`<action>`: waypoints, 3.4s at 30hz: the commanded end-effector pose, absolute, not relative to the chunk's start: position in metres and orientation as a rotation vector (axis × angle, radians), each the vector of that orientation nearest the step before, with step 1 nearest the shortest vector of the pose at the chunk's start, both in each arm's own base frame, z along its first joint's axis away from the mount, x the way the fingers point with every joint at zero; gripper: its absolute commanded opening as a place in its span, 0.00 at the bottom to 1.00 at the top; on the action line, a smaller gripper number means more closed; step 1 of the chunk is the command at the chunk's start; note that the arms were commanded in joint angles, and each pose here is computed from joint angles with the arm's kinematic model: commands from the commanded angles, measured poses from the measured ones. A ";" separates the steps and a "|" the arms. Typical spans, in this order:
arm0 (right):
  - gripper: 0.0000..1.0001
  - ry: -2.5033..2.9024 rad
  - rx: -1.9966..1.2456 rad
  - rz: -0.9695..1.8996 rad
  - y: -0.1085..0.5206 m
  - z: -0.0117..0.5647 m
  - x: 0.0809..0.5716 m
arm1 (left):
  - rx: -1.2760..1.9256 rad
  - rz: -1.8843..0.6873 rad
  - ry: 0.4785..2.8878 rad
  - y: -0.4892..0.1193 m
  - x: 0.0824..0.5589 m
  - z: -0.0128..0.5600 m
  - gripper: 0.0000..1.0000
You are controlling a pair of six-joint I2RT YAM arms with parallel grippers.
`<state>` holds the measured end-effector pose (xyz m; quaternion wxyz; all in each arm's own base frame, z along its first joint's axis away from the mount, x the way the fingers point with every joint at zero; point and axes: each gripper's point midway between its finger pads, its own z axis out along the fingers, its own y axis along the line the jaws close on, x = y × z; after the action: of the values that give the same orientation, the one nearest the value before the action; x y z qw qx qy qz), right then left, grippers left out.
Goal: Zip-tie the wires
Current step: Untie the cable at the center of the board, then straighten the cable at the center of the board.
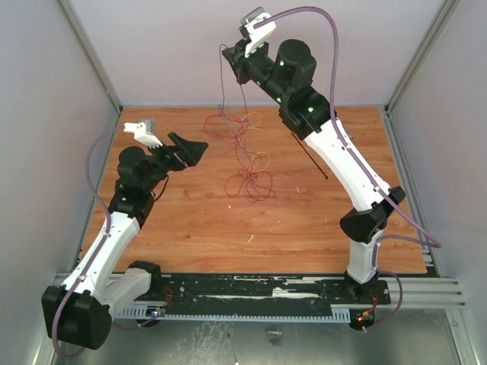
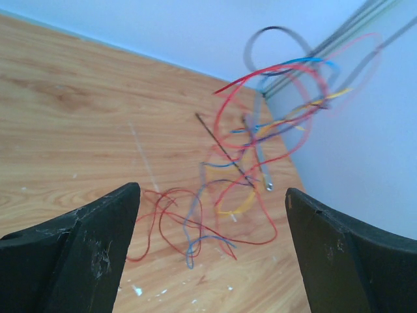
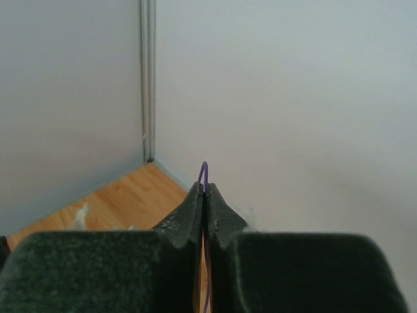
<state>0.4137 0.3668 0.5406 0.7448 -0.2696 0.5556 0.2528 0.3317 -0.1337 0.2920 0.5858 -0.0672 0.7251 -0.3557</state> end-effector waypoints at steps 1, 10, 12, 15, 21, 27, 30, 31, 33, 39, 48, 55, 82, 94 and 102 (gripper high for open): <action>0.00 1.260 -0.640 0.569 0.374 0.523 0.413 | -0.103 -0.981 1.522 -0.155 0.324 0.334 0.98; 0.00 1.281 -0.710 0.651 0.386 0.508 0.392 | -0.207 -0.840 1.415 -0.158 0.355 0.357 0.98; 0.00 1.294 -0.723 0.653 0.390 0.501 0.391 | -0.205 -0.803 1.389 -0.162 0.363 0.366 0.98; 0.00 1.313 -0.741 0.659 0.394 0.493 0.388 | -0.222 -0.711 1.389 -0.165 0.378 0.375 0.98; 0.00 1.330 -0.772 0.682 0.400 0.484 0.376 | -0.333 -0.506 1.415 -0.152 0.416 0.378 0.98; 0.00 1.304 -0.763 0.748 0.395 0.497 0.356 | -0.312 -0.322 1.523 -0.160 0.450 0.344 0.98; 0.00 1.268 -0.741 0.768 0.386 0.514 0.344 | -0.332 -0.242 1.581 -0.157 0.463 0.315 0.98; 0.00 1.259 -0.729 0.766 0.381 0.521 0.341 | -0.340 -0.214 1.593 -0.155 0.466 0.307 0.98; 0.00 1.260 -0.679 0.731 0.365 0.531 0.339 | -0.355 -0.157 1.606 -0.147 0.470 0.295 0.98; 0.00 1.285 -0.511 0.581 0.301 0.549 0.330 | -0.470 -0.117 1.639 -0.101 0.494 0.269 0.98; 0.00 1.316 -0.169 0.272 0.147 0.554 0.327 | -0.616 0.098 1.710 0.000 0.532 0.236 0.98; 0.00 1.410 0.063 -0.029 0.047 0.519 0.330 | -0.729 0.171 1.723 0.076 0.534 0.224 0.98; 0.00 1.493 -0.758 0.851 0.220 0.442 0.277 | 0.255 -0.978 1.286 -0.178 0.347 0.424 0.98; 0.00 1.525 -0.788 1.049 0.258 0.417 0.260 | 0.391 -1.063 1.194 -0.268 0.306 0.423 0.98; 0.00 1.539 -0.772 1.084 0.274 0.410 0.253 | 0.454 -1.019 1.276 -0.298 0.303 0.390 0.98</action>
<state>0.2569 0.2700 0.3966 0.5094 -0.3331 0.6563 0.4458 0.2997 -0.2950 0.3993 0.6505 0.1926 0.5586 -0.4771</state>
